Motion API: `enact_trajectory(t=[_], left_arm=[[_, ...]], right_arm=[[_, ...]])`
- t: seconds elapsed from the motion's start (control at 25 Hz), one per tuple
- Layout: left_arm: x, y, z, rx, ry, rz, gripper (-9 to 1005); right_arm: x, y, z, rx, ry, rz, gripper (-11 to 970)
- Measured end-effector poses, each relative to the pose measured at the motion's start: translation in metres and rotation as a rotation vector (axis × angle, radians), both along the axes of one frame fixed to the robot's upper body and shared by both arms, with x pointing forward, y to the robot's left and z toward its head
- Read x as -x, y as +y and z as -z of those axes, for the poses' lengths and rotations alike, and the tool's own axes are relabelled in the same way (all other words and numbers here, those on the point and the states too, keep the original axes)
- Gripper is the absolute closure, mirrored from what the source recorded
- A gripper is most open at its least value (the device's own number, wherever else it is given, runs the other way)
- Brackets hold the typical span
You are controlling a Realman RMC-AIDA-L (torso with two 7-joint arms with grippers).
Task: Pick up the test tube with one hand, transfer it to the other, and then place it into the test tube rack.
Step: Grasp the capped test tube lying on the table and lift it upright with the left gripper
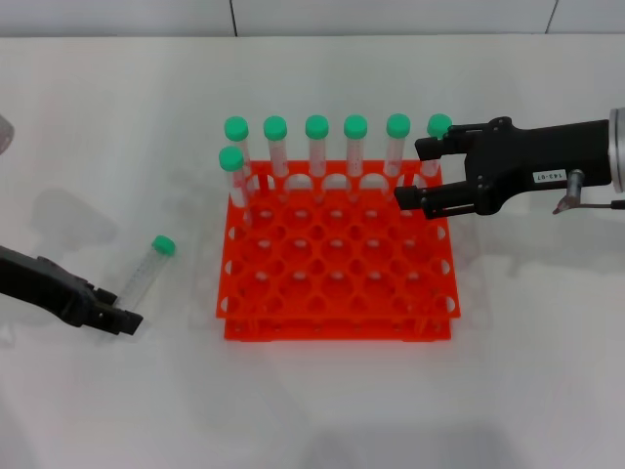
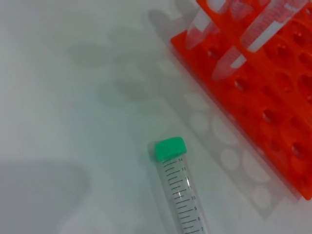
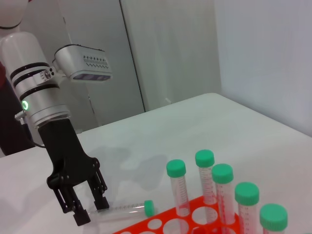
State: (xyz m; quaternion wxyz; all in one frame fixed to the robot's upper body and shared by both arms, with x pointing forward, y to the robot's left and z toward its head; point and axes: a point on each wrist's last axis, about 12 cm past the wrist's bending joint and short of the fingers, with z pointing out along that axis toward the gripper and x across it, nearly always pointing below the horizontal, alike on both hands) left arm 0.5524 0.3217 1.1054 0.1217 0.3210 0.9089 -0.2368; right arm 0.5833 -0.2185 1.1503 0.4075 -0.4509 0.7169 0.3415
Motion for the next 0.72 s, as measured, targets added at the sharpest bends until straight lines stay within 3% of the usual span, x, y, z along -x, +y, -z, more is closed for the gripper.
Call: enact_trajectory(t=[0.72], left_arm=[[-0.0027, -0.0013, -0.0005, -0.02, 0.001, 0.01, 446]], right_arm=[[-0.0006, 0.0011, -0.0009, -0.007, -0.011, -0.006, 188]])
